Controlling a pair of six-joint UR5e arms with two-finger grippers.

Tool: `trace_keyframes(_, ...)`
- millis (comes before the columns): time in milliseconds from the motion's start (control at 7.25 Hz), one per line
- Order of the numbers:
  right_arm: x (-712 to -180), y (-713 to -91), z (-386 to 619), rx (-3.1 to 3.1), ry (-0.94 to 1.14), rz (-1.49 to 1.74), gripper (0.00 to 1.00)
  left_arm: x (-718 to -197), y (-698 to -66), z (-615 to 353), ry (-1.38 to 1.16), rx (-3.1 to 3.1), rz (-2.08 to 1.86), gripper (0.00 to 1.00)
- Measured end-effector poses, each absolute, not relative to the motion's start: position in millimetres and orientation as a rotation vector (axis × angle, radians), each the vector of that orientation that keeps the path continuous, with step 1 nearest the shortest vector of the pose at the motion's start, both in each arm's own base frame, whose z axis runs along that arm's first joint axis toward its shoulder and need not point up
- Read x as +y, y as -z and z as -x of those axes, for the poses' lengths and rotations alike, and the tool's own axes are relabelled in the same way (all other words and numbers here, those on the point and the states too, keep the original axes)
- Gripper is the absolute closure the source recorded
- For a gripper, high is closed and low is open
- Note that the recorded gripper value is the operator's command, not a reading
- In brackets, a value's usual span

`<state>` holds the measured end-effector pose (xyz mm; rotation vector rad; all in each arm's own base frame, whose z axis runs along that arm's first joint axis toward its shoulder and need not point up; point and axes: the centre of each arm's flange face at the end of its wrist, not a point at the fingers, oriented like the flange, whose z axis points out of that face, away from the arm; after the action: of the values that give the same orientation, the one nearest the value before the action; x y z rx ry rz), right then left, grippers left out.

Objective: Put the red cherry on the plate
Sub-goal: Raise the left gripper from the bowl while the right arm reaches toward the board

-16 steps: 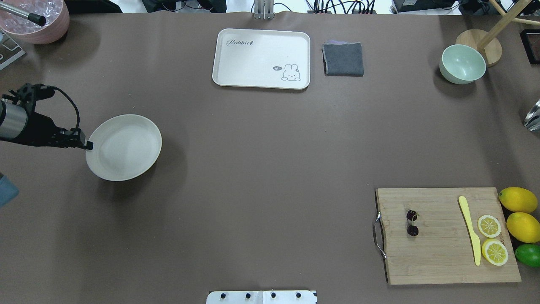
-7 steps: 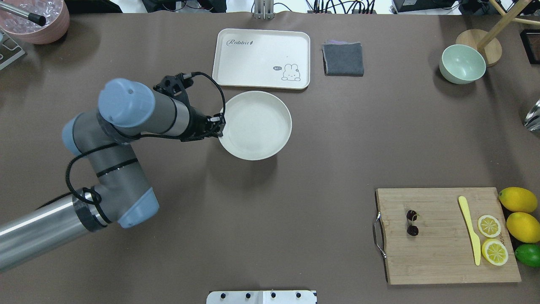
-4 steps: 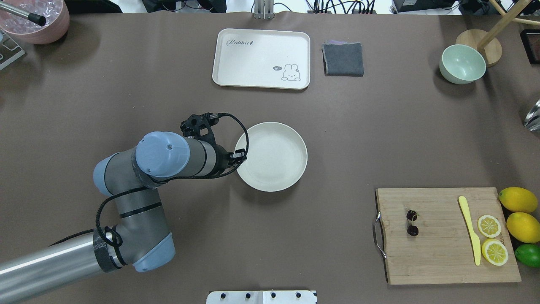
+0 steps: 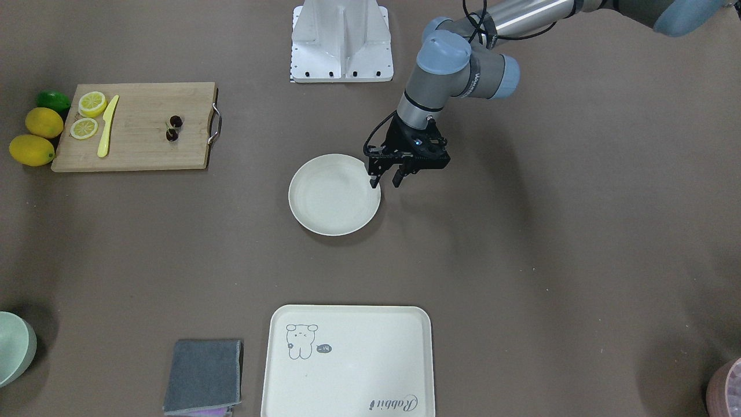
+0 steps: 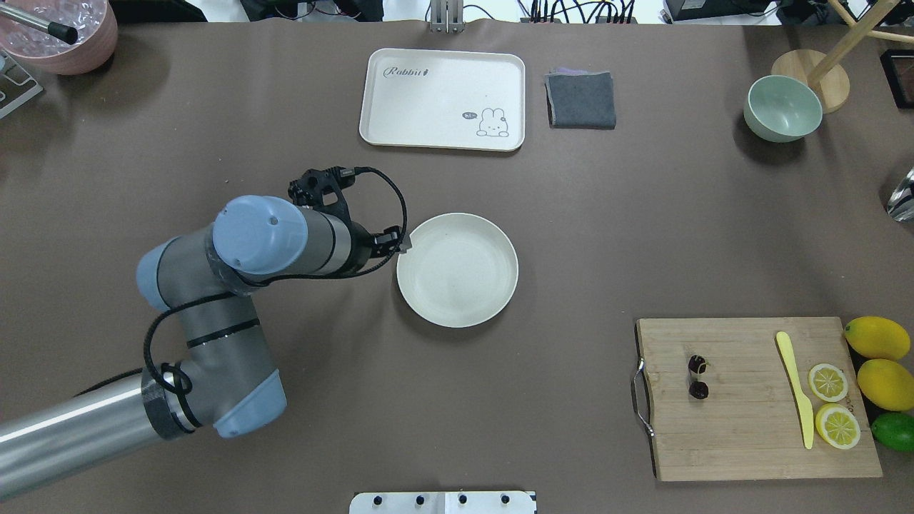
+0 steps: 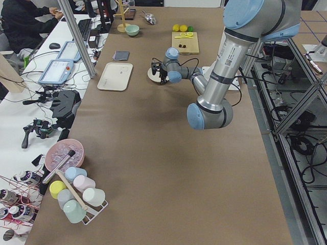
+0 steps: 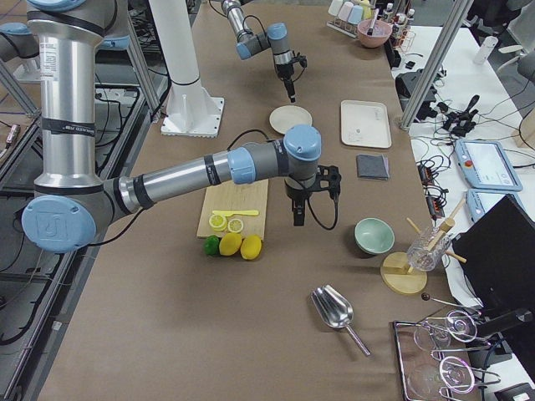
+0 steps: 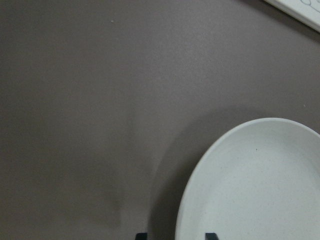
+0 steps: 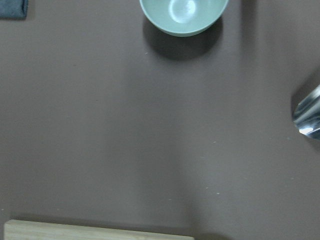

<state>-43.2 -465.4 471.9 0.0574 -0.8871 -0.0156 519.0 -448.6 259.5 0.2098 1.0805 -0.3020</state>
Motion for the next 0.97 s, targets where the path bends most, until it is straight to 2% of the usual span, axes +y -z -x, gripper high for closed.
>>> trace_keyframes(414, -437.0, -424.9, 149.7, -0.915, -0.021, -0.026, 0.00, -532.6, -276.6, -431.2, 0.144, 0.955, -0.368, 0.02)
trace_keyframes(690, -402.9, -419.8, 235.6, -0.898, -0.100, -0.013, 0.00, -561.6, -303.4, -384.3, 0.058, 0.870, -0.452, 0.02)
trace_keyframes(966, -370.5, -422.0, 289.8, -0.894, -0.132, 0.018, 0.00, -569.2, -318.7, -367.7, 0.033, 0.835, -0.474, 0.02)
